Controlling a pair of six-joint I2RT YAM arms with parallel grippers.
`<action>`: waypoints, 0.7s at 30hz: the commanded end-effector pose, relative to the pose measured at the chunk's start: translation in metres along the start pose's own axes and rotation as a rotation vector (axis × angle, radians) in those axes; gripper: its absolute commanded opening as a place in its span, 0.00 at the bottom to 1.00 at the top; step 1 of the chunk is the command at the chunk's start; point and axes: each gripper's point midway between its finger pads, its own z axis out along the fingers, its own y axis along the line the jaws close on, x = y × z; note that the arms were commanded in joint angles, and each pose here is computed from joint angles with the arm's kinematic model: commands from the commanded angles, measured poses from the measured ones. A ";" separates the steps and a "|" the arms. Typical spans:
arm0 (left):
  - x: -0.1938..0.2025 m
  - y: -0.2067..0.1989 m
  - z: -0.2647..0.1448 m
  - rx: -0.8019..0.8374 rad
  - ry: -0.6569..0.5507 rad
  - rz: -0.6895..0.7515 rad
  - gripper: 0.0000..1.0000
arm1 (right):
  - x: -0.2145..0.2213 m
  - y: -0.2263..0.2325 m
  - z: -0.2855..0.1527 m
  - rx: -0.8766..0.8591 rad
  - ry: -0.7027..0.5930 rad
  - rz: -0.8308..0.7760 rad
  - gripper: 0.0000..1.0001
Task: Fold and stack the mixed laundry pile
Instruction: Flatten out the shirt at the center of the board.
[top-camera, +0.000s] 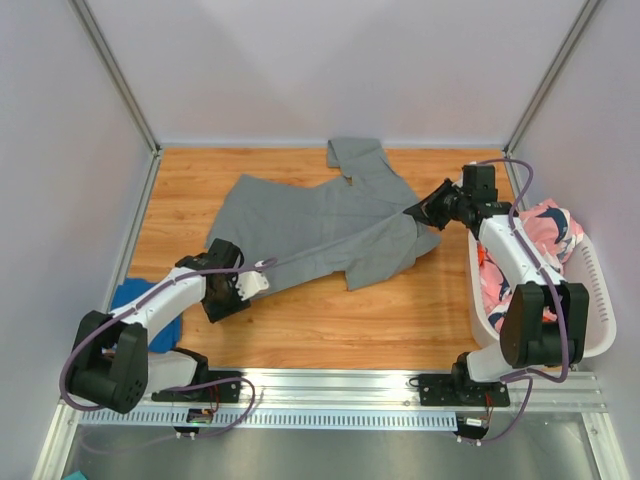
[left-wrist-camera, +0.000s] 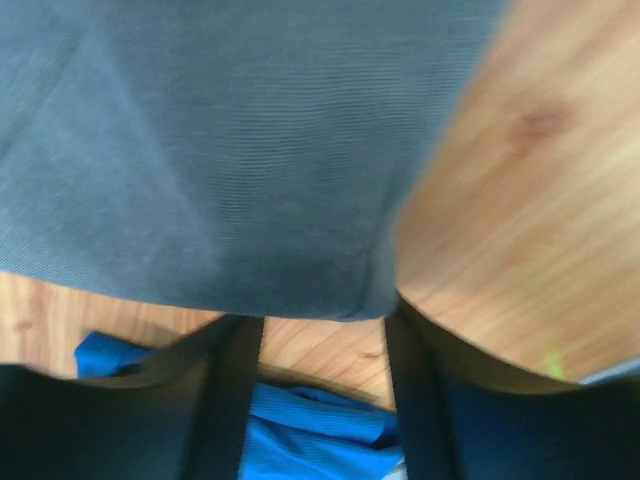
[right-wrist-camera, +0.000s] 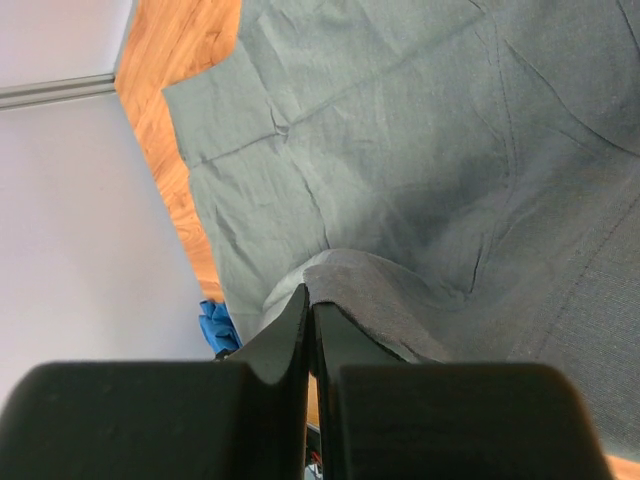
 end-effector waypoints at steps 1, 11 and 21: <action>-0.011 0.035 -0.006 -0.189 -0.040 -0.058 0.52 | -0.020 0.023 -0.006 -0.058 -0.073 -0.022 0.00; -0.018 0.125 -0.066 -0.501 -0.094 -0.144 0.00 | -0.032 0.050 -0.014 -0.109 -0.094 -0.048 0.00; -0.036 0.299 -0.272 -1.043 -0.186 -0.246 0.00 | -0.040 0.126 -0.050 -0.227 -0.143 -0.164 0.00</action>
